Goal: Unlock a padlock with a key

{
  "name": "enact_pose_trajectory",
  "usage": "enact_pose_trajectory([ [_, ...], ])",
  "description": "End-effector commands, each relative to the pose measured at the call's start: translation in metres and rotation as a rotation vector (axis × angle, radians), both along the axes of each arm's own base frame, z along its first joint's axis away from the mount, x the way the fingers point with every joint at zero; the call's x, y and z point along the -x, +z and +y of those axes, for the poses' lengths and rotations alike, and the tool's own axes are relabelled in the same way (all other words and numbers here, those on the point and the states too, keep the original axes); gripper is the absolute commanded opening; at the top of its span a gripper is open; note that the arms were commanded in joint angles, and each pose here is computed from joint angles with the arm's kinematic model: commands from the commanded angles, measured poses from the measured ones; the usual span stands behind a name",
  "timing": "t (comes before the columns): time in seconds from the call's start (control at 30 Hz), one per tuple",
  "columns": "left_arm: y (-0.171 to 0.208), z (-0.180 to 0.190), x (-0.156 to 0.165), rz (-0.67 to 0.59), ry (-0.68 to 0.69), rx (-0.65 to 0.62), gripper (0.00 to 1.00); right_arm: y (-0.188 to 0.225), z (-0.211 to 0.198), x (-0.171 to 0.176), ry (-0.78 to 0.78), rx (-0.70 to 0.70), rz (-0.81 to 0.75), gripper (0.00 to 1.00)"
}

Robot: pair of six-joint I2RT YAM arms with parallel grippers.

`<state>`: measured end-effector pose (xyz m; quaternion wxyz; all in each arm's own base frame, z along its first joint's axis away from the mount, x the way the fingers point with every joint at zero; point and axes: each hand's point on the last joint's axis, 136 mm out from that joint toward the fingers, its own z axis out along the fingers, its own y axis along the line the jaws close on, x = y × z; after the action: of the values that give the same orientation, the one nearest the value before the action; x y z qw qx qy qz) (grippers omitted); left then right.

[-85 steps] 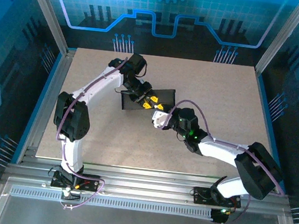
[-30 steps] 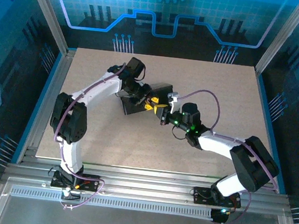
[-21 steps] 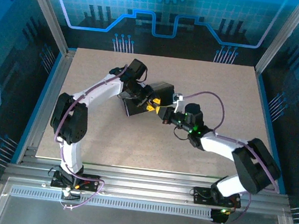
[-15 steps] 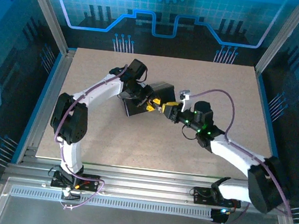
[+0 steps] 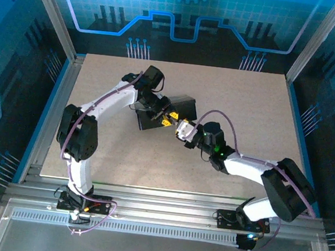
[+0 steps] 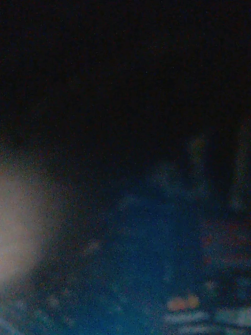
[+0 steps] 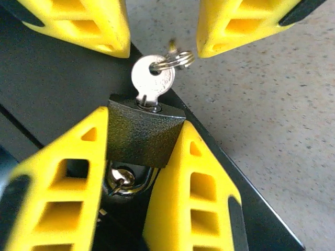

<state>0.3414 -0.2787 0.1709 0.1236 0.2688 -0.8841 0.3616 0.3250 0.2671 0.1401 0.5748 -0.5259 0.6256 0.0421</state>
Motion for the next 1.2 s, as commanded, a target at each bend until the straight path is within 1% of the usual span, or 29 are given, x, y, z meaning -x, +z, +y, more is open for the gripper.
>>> enact_pose_trajectory([
  [0.0,0.022,-0.007,0.006,0.002,-0.049,0.075,0.00,0.027,0.001,-0.014,-0.025,0.040,-0.200,0.37],
  [0.3,0.017,-0.005,0.002,0.015,-0.040,0.070,0.00,0.041,0.006,-0.009,-0.022,0.026,-0.259,0.35],
  [0.5,0.016,-0.001,-0.003,0.018,-0.020,0.071,0.00,0.047,0.010,0.002,0.001,0.038,-0.280,0.33],
  [0.77,0.016,0.000,-0.004,0.021,-0.007,0.083,0.00,0.052,0.017,0.008,0.006,0.074,-0.320,0.31],
  [1.0,0.016,0.005,-0.006,0.027,0.016,0.092,0.00,0.059,0.007,0.010,-0.030,0.095,-0.333,0.34],
  [1.17,0.018,0.008,-0.007,0.030,0.023,0.094,0.00,0.054,0.004,0.020,-0.001,0.121,-0.306,0.35],
])
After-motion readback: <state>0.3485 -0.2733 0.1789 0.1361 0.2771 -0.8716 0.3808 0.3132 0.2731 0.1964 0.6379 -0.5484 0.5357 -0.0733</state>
